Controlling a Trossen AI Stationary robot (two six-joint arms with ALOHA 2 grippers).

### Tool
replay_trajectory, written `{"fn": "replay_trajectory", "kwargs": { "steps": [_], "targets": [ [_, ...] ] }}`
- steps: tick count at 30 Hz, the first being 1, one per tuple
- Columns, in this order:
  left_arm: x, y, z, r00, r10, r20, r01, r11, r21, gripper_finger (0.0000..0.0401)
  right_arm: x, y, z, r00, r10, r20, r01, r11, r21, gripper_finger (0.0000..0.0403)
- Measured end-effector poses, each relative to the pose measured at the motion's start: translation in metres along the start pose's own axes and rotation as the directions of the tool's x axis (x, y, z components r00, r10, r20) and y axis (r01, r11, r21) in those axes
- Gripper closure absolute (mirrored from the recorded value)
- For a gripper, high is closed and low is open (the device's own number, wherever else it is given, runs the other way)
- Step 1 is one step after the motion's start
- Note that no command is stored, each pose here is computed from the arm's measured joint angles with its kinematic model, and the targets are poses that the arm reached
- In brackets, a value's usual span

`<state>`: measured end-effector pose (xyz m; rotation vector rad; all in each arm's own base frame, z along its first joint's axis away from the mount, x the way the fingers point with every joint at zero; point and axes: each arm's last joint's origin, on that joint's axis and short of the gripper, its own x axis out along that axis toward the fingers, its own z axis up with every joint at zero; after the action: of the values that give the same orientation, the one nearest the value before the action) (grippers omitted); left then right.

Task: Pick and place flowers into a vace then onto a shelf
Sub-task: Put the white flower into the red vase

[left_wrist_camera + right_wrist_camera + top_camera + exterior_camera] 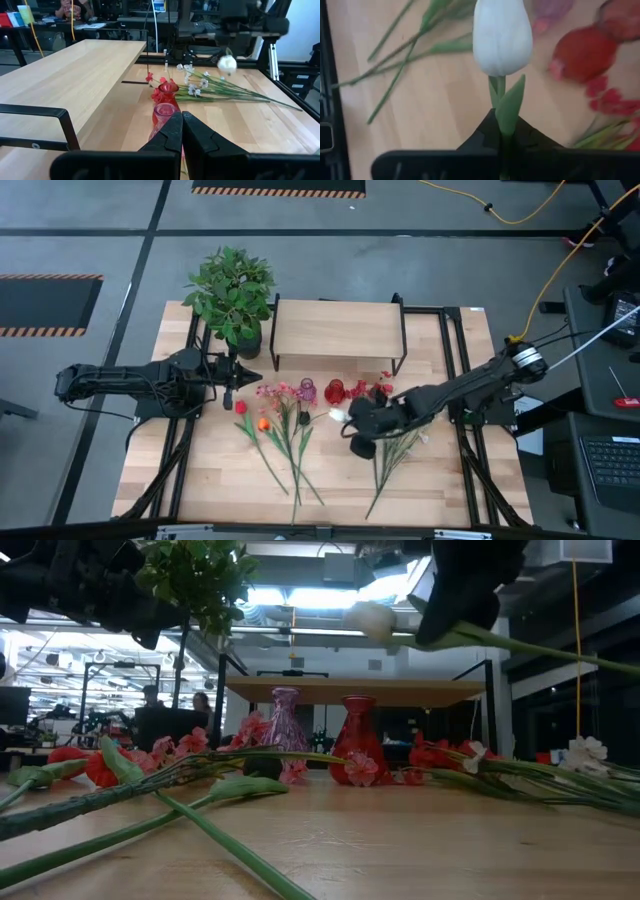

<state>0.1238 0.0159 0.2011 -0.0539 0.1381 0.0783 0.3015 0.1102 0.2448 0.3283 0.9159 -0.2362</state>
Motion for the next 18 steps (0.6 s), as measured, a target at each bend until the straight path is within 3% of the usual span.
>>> {"fn": "replay_trajectory", "kwargs": {
  "steps": [8,18],
  "targets": [
    [0.000,0.000,0.000,1.000,0.001,-0.002,-0.001,1.000,0.009,0.0399,-0.020,-0.018,-0.006,0.967,0.104,0.231,-0.071,0.987,-0.147,0.0399],
    [0.000,0.001,0.003,0.999,0.029,0.029,-0.032,0.993,0.116,0.0399,-0.037,-0.060,-0.014,0.931,0.204,0.302,-0.132,0.961,-0.244,0.0399]
  ]
}}
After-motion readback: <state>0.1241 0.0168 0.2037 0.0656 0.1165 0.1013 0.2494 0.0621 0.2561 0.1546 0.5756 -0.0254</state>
